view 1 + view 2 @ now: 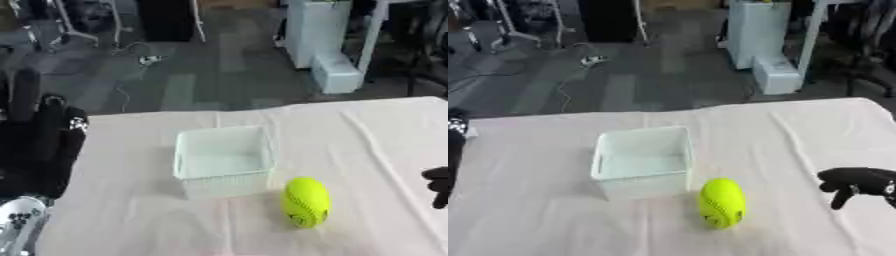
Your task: Pick up objects on the table and place them in the box.
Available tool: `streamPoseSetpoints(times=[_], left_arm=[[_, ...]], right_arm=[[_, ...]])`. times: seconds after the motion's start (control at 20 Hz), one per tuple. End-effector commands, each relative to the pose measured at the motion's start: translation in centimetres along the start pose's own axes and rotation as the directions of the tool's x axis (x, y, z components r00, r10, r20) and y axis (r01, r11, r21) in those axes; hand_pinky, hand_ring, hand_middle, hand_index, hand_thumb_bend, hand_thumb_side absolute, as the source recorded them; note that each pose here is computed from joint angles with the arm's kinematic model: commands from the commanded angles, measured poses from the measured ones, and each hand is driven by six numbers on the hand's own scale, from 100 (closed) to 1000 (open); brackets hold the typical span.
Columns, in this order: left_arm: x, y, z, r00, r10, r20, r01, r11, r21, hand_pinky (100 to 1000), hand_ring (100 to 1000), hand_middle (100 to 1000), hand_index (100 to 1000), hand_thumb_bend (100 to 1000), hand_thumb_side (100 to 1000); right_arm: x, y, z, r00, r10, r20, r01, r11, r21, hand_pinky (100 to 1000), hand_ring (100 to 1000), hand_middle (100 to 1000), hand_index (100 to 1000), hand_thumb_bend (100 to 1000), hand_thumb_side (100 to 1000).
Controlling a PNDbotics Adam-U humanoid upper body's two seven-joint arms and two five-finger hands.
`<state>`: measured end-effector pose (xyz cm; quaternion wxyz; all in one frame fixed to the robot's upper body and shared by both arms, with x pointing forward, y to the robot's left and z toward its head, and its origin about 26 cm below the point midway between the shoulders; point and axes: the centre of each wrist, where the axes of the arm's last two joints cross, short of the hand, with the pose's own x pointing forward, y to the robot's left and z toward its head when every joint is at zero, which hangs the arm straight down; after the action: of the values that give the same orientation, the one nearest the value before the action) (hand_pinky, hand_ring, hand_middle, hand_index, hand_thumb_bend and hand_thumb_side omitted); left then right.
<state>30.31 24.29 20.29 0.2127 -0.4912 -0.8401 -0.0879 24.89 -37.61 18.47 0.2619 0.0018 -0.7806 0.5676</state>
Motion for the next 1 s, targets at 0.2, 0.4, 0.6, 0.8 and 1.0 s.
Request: streamPoseSetpoints(times=[0.2,0.4,0.6,0.8,1.0], left_arm=[[0.5,-0.2,-0.8,1.000,-0.013,-0.005,0.013,0.999,-0.047,100,279,432,686,116,744],[0.4,-0.3,-0.9,1.000,-0.008,-0.005,0.007,0.999,-0.052,100,279,432,686,116,744],[0.3,-0.3,-1.1,1.000,0.000,-0.005,0.000,0.998,-0.058,100,280,432,686,116,744],[0.2,-0.4,-1.3,1.000,0.012,-0.001,-0.012,0.998,-0.061,100,280,432,685,117,743],[0.1,-0.5,-1.6,1.000,0.023,0.002,-0.023,0.998,-0.061,100,281,433,685,117,743]], right_arm=[[-0.9,-1.5,0.3,0.998,0.061,-0.031,-0.058,0.996,0.074,622,942,815,1000,896,577],[-1.8,-2.1,0.7,0.997,0.054,-0.063,-0.049,0.995,0.082,625,953,815,1000,913,578],[-2.6,-3.1,0.7,0.995,0.063,-0.077,-0.055,0.994,0.091,655,960,820,1000,936,579],[-3.6,-3.6,1.0,0.992,0.056,-0.110,-0.049,0.997,0.067,716,999,828,1000,975,567],[-4.6,-3.3,1.4,0.988,0.009,-0.153,-0.006,1.000,0.017,758,1000,837,1000,991,554]])
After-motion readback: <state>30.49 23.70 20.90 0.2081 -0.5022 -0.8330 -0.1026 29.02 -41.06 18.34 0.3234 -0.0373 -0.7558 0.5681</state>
